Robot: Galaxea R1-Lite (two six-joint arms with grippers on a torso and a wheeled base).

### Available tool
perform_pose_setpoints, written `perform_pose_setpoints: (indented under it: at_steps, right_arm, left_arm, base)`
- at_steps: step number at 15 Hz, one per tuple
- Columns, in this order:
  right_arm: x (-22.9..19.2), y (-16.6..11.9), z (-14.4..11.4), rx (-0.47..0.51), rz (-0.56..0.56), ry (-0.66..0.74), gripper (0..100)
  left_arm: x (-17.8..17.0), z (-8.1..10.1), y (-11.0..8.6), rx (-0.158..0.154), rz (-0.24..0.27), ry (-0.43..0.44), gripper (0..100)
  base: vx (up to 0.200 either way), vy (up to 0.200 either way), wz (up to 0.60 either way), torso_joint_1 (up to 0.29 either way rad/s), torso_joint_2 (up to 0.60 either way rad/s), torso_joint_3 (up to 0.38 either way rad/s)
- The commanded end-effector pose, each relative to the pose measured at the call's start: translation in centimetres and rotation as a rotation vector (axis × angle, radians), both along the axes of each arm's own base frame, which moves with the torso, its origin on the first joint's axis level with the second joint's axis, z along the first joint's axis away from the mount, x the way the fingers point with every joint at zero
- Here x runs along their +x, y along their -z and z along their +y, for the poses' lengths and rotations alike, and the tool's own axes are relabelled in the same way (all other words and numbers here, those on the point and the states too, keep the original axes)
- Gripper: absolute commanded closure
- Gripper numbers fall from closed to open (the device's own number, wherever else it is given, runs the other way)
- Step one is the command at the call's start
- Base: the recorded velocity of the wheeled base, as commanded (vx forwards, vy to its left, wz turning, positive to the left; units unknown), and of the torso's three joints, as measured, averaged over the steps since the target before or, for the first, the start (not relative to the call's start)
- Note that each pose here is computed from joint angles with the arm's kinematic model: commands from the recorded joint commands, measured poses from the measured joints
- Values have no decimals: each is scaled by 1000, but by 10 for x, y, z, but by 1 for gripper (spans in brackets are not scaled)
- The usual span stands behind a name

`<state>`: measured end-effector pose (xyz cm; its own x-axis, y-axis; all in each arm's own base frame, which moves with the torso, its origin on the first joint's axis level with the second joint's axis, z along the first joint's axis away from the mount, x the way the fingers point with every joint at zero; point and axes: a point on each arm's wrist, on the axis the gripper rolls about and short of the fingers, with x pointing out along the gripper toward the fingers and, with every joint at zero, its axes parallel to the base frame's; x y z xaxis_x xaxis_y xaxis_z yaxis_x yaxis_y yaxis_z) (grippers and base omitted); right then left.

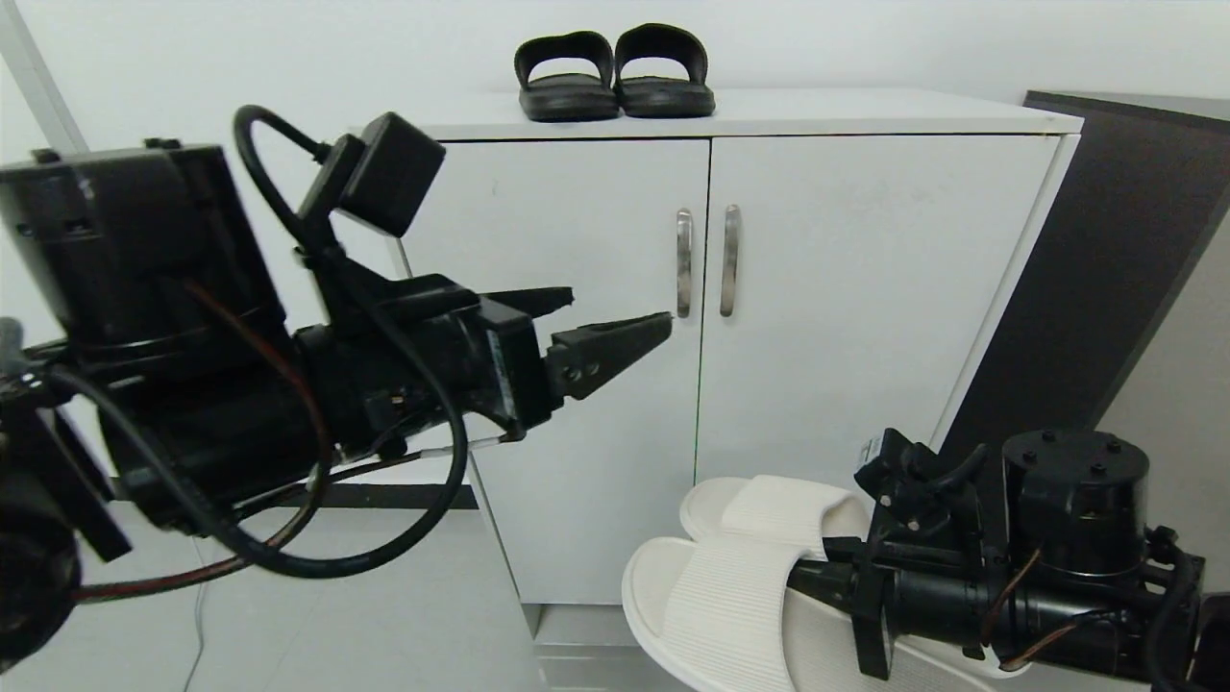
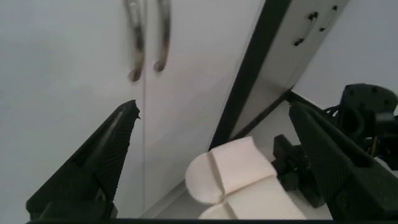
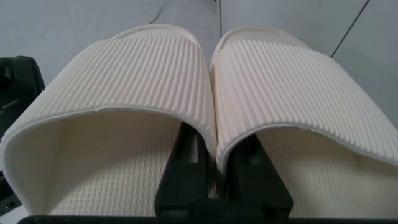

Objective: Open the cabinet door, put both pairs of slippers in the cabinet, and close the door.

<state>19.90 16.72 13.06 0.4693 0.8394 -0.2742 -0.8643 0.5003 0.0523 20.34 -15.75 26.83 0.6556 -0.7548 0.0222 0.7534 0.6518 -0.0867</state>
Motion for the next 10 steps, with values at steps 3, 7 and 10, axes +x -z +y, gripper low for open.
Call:
perform_pose_setpoints:
  at_steps: [3,7,10]
  right_arm:
    - [2,4,1,-9,13,1,100]
    - [1,3,1,-7,8,0,100]
    - [1,3,1,-6,6,0,100]
  left_arm:
    - [33,-30,-5,7,17,119,0]
    - [53,-54,-16,-55,88,255,0]
    - [72,-69,-20,-82,97,293,0]
  base:
    - [0,0,0,0,0,0]
    - [0,0,0,0,0,0]
    - [0,0,0,0,0,0]
